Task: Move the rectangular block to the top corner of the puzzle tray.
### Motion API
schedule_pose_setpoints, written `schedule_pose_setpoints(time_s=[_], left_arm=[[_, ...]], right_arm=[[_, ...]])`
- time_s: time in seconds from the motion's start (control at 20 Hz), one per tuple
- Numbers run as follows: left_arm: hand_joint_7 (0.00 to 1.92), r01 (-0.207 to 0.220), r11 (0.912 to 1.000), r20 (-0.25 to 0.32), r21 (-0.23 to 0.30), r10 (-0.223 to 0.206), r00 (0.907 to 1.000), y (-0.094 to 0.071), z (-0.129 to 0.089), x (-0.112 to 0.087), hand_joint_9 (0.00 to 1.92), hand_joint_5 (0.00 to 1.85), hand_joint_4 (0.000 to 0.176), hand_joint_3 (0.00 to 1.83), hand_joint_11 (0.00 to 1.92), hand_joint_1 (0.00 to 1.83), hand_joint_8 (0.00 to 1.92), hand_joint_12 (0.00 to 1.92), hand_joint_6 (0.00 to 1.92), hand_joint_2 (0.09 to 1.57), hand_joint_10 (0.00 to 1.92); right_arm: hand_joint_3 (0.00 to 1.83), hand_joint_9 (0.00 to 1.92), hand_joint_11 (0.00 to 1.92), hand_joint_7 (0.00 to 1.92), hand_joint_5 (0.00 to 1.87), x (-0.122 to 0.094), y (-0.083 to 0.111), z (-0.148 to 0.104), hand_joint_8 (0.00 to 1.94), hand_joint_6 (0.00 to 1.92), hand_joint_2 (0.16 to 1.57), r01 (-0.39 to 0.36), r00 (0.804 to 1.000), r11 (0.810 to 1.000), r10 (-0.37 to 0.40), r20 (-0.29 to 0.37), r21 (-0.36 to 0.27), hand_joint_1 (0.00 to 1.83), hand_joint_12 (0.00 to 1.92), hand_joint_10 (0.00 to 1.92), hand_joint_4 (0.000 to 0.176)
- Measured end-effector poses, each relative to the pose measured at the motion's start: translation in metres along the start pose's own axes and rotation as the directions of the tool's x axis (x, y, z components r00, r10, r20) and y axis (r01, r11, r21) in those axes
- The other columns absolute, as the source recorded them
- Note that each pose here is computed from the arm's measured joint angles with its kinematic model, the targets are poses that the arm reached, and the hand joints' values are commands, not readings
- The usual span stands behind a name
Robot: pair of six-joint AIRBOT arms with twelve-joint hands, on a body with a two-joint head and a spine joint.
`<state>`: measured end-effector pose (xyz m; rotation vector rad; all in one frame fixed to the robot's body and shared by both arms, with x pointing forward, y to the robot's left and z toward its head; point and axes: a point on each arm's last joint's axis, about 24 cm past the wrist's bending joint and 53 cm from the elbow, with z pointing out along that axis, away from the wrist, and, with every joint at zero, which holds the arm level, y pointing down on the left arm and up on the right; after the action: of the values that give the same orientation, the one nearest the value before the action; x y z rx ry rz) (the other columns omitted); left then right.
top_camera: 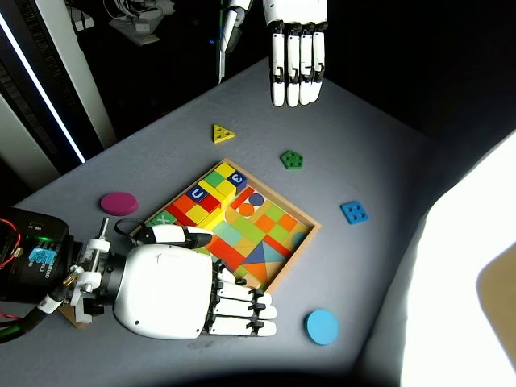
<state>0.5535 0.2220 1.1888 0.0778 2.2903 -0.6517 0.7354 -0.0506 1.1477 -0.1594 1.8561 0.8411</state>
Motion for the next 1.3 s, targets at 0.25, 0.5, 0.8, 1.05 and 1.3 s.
schedule_pose_setpoints(time_s=[0.25, 0.5, 0.8, 1.05, 1.3], left_arm=[[0.09, 0.0, 1.0, 0.0, 0.0, 0.0, 1.0, 0.0, 0.0, 0.0, 0.09, 0.07, 0.012, 0.0, 0.0, 0.0, 0.0, 0.53, 0.0, 1.23, 0.0], [0.1, 0.001, 1.0, 0.0, -0.001, -0.001, 1.0, 0.0, 0.0, 0.0, 0.1, 0.07, 0.009, 0.0, 0.0, 0.0, 0.01, 0.49, 0.01, 1.23, 0.01], [0.1, 0.001, 1.0, 0.0, -0.001, -0.001, 1.0, 0.0, 0.0, 0.0, 0.09, 0.07, 0.014, 0.0, 0.0, 0.0, 0.0, 0.51, 0.0, 1.23, 0.0], [0.09, 0.001, 1.0, 0.0, 0.0, -0.001, 1.0, 0.0, 0.0, 0.0, 0.09, 0.05, 0.013, 0.0, 0.0, 0.0, 0.0, 0.47, 0.0, 1.23, 0.0], [0.1, 0.001, 1.0, 0.0, -0.001, -0.001, 1.0, 0.0, 0.0, 0.0, 0.09, 0.07, 0.017, 0.0, 0.0, 0.0, 0.0, 0.5, 0.0, 1.23, 0.0]], right_arm=[[0.0, 0.0, 0.0, 0.13, 0.79, -0.005, -0.005, 0.005, 0.0, 0.04, 1.17, -0.006, 1.0, 1.0, 0.006, 0.018, 0.006, 0.0, 0.0, 0.0, 0.0], [0.0, 0.0, 0.0, 0.13, 0.78, -0.007, -0.004, 0.007, 0.01, 0.03, 1.17, -0.006, 1.0, 1.0, 0.006, 0.027, 0.003, 0.0, 0.0, 0.0, 0.0], [0.0, 0.0, 0.0, 0.12, 0.77, -0.011, -0.003, 0.007, 0.0, 0.03, 1.18, -0.002, 1.0, 1.0, 0.002, 0.031, 0.001, 0.0, 0.0, 0.0, 0.0], [0.0, 0.0, 0.0, 0.14, 0.79, -0.024, -0.003, 0.004, 0.01, 0.03, 1.17, -0.001, 0.998, 1.0, 0.001, 0.057, 0.0, 0.0, 0.0, 0.0, 0.0], [0.0, 0.0, 0.0, 0.15, 0.78, -0.046, 0.01, -0.004, 0.01, 0.03, 1.17, -0.03, 0.994, 0.999, 0.034, 0.108, -0.038, 0.0, 0.0, 0.0, 0.0]])
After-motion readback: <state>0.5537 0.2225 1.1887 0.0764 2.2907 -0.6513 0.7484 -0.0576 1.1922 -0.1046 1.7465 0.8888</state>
